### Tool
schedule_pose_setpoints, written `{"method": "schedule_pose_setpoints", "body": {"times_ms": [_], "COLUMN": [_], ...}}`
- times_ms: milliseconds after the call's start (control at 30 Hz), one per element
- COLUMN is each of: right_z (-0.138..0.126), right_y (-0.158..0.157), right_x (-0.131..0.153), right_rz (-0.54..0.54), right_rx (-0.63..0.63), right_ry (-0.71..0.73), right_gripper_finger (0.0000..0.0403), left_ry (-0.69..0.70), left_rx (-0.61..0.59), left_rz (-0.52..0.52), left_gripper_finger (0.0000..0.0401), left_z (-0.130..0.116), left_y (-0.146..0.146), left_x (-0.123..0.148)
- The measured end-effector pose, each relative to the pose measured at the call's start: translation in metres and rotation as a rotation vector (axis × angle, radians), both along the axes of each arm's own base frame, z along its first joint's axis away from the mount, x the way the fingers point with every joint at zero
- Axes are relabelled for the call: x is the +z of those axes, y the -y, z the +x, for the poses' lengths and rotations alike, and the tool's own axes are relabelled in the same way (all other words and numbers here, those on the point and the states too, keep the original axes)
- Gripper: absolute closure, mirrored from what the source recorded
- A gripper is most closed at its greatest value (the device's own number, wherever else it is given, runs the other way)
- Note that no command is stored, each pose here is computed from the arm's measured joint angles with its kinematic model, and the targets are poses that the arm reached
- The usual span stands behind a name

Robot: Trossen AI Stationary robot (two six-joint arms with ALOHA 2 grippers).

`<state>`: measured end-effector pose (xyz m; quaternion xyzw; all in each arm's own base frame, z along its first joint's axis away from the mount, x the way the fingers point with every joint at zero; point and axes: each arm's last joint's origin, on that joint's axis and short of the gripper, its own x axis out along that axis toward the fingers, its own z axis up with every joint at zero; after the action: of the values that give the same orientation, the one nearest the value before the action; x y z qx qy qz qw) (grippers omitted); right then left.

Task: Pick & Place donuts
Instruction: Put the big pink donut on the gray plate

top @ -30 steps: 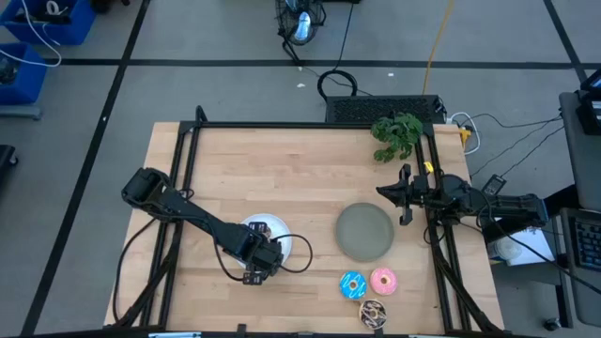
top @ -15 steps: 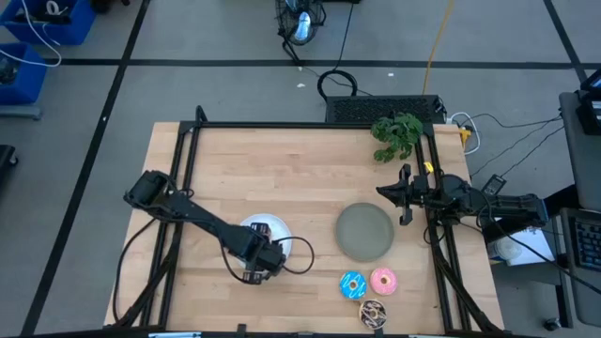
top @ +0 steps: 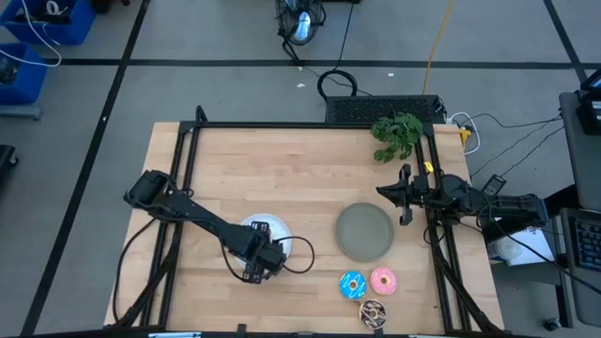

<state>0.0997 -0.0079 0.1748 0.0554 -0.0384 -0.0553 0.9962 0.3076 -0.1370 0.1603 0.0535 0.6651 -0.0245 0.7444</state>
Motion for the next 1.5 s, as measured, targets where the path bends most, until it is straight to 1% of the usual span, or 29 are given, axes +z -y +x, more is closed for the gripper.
{"method": "schedule_pose_setpoints", "body": {"times_ms": [100,200,367,433,500,600,667,767,800,867,933,967,1033,1067,1133,1233,1333,1433,1500], "right_z": [0.0,0.0,0.0,0.0,0.0,0.0,0.0,0.0,0.0,0.0,0.0,0.0,0.0,0.0,0.0,0.0,0.0,0.0,0.0], "right_y": [0.0,0.0,0.0,0.0,0.0,0.0,0.0,0.0,0.0,0.0,0.0,0.0,0.0,0.0,0.0,0.0,0.0,0.0,0.0], "right_x": [0.0,0.0,0.0,0.0,0.0,0.0,0.0,0.0,-0.001,-0.001,-0.001,-0.001,-0.001,-0.001,-0.001,-0.001,-0.001,-0.001,0.0], "right_rz": [0.0,0.0,0.0,0.0,0.0,0.0,0.0,0.0,0.0,0.001,0.0,0.0,-0.002,-0.002,0.0,0.0,0.0,0.0,-0.001], "right_rx": [0.0,0.0,0.0,0.0,0.001,0.003,0.004,0.004,0.004,0.004,0.004,0.003,0.003,0.003,0.002,0.002,0.002,0.001,0.001], "right_ry": [0.0,0.0,0.001,0.0,0.0,0.0,-0.003,-0.004,-0.007,-0.007,-0.008,-0.007,-0.008,-0.008,-0.007,-0.007,-0.007,-0.007,0.004], "right_gripper_finger": [0.0403,0.0403,0.0403,0.0403,0.0403,0.0403,0.0403,0.0403,0.0403,0.0403,0.0403,0.0403,0.0403,0.0403,0.0403,0.0403,0.0403,0.0403,0.0403], "left_ry": [0.0,-0.029,-0.027,-0.056,-0.078,-0.051,0.013,0.142,0.209,0.383,0.558,0.624,0.748,0.801,0.886,1.028,1.185,1.219,1.232], "left_rx": [-0.01,-0.008,0.042,0.038,0.038,0.037,0.029,0.041,0.058,0.102,0.147,0.165,0.235,0.279,0.324,0.268,0.222,0.181,0.185], "left_rz": [0.002,0.015,0.097,0.11,0.141,0.175,0.167,0.125,0.11,0.099,0.07,0.054,0.006,-0.017,-0.042,-0.064,-0.06,-0.025,0.037], "left_gripper_finger": [0.0088,0.0085,0.0087,0.01,0.013,0.0202,0.0264,0.0361,0.0381,0.0387,0.0384,0.0386,0.0395,0.0396,0.0393,0.0392,0.0397,0.0391,0.0389], "left_z": [0.002,0.003,0.011,0.01,0.008,-0.002,-0.014,-0.036,-0.046,-0.068,-0.094,-0.106,-0.127,-0.135,-0.148,-0.158,-0.164,-0.173,-0.179], "left_y": [0.001,0.001,0.003,0.002,0.001,-0.004,-0.011,-0.028,-0.035,-0.05,-0.064,-0.071,-0.081,-0.085,-0.09,-0.091,-0.093,-0.097,-0.101], "left_x": [0.005,0.017,0.06,0.08,0.098,0.127,0.15,0.182,0.193,0.212,0.221,0.219,0.206,0.195,0.167,0.128,0.107,0.089,0.08]}}
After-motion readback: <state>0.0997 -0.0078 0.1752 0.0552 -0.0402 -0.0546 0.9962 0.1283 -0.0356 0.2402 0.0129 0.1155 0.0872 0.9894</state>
